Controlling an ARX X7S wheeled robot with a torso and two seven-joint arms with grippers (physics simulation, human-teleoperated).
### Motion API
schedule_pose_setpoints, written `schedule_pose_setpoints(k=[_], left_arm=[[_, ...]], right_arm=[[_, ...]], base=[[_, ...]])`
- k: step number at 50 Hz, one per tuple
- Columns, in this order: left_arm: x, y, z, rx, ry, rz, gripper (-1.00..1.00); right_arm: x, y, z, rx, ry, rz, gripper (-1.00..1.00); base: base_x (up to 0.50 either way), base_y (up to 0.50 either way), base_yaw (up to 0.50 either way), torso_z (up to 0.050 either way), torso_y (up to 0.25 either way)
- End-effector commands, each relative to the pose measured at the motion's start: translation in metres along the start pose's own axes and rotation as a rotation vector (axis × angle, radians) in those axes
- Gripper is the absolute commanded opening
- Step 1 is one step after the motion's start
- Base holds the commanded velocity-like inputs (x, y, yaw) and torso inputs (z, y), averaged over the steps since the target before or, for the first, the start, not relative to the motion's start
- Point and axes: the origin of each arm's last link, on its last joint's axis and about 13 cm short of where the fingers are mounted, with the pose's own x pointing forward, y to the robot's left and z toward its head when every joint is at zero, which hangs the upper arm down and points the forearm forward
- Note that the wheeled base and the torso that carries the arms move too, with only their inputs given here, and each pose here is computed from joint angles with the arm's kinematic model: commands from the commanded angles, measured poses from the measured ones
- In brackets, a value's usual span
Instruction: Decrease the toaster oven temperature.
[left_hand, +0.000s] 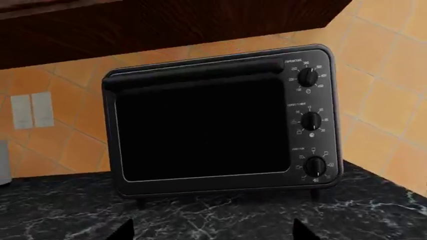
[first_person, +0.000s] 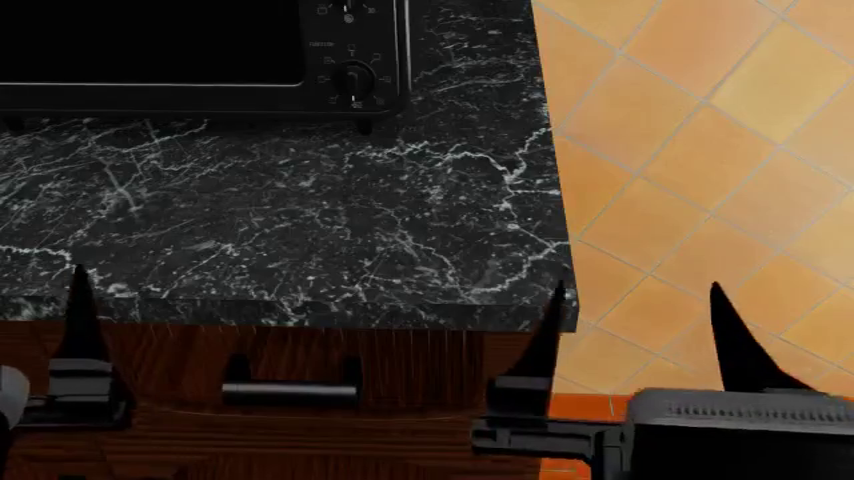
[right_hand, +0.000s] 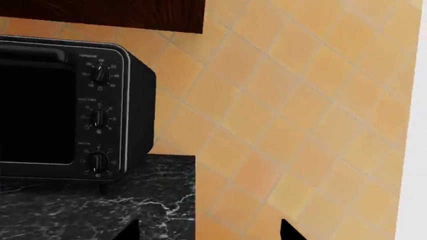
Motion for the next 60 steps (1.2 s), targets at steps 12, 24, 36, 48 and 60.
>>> schedule_pose_setpoints(k=[12,24,36,48,60], left_arm=[[0.005,0.011,0.068,0.007,-0.208,0.044,1.0],[0.003,0.013,0.064,0.011,-0.212,0.061,1.0],[0.002,0.011,0.063,0.014,-0.211,0.057,1.0],[0.002,0.011,0.064,0.013,-0.214,0.057,1.0],[0.0,0.012,0.065,0.01,-0.219,0.059,1.0]], right_arm=[[0.001,-0.011,0.071,0.019,-0.214,-0.028,1.0],[0.002,-0.009,0.069,0.031,-0.205,-0.016,1.0],[0.0,-0.009,0.065,0.041,-0.196,-0.007,1.0],[-0.002,-0.009,0.064,0.037,-0.193,0.001,1.0],[-0.004,-0.008,0.065,0.035,-0.194,0.01,1.0]], base=[[0.0,0.0,0.0,0.0,0.0],[0.0,0.07,0.0,0.0,0.0],[0.0,0.31,0.0,0.0,0.0],[0.0,0.32,0.0,0.0,0.0],[0.0,0.32,0.0,0.0,0.0]])
